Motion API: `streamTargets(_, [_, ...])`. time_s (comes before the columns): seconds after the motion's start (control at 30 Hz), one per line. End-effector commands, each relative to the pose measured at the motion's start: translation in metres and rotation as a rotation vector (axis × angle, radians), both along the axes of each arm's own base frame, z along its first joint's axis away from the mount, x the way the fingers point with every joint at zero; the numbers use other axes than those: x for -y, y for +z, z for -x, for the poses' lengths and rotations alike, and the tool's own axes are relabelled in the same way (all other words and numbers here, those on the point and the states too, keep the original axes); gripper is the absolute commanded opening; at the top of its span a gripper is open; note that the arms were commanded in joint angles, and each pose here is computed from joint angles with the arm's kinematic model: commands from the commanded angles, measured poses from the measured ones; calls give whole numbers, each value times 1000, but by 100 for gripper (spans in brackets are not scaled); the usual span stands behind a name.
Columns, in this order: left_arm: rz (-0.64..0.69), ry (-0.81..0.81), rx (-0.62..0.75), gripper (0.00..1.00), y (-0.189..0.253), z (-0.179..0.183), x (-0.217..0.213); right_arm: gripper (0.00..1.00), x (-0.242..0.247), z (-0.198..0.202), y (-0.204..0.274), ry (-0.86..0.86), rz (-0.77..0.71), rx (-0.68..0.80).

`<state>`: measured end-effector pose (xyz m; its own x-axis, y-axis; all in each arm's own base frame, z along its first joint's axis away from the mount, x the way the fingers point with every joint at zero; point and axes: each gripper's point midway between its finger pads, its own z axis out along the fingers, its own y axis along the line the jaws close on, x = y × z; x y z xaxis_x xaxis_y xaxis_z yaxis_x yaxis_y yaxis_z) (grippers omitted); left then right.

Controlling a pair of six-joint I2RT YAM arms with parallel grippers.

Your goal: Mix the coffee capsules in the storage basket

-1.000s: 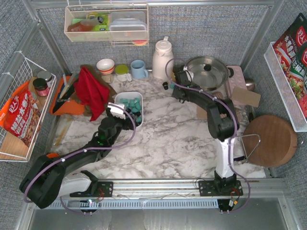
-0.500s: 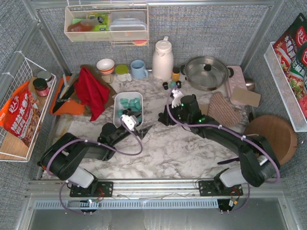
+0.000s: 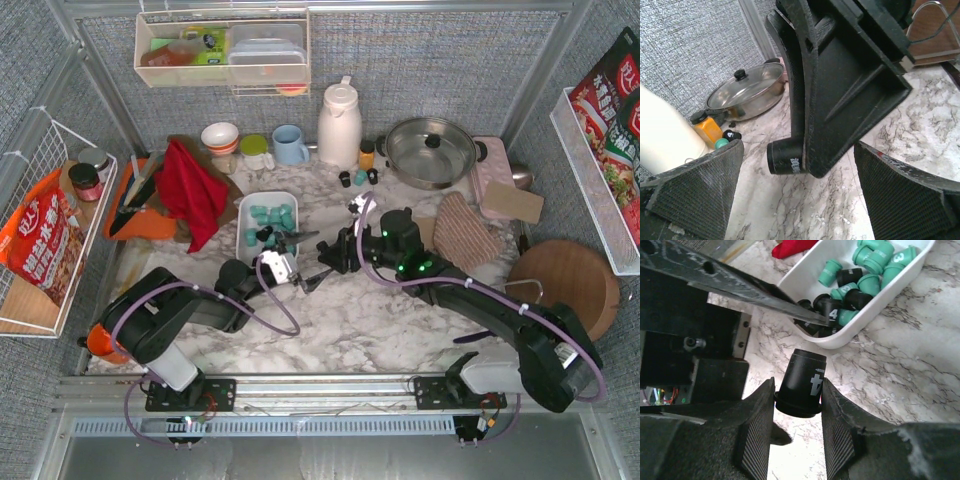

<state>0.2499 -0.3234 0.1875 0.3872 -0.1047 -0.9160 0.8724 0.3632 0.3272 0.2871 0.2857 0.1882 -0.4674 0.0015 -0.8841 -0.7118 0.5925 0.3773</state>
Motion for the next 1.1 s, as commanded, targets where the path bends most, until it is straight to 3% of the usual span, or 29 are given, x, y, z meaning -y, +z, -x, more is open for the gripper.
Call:
streamTargets(0.0, [31, 48, 45, 99, 11, -8, 2, 25, -9, 6, 14, 45, -36, 42])
streamTargets(0.13, [19, 78, 67, 98, 9, -10, 5, 28, -10, 7, 12, 43, -38, 23])
streamTargets(0.3, [0, 92, 76, 52, 4, -11, 5, 37, -9, 6, 11, 34, -30, 9])
streamTargets(0.43, [-5, 130, 69, 36, 2, -15, 1, 49, -8, 2, 11, 10, -21, 4])
streamTargets(0.57, [-34, 241, 5, 34, -8, -32, -10, 58, 8, -21, 14, -104, 35, 21])
streamTargets(0.7, [-88, 390, -114, 33, -27, -55, -29, 66, 45, -66, 26, -361, 67, 47])
streamTargets(0.83, [-76, 507, -212, 33, -36, -71, -54, 67, 85, -117, 20, -621, 124, 49])
streamTargets(1.07, [-83, 762, -523, 34, -64, -117, -106, 64, 133, -218, -26, -944, 338, 29])
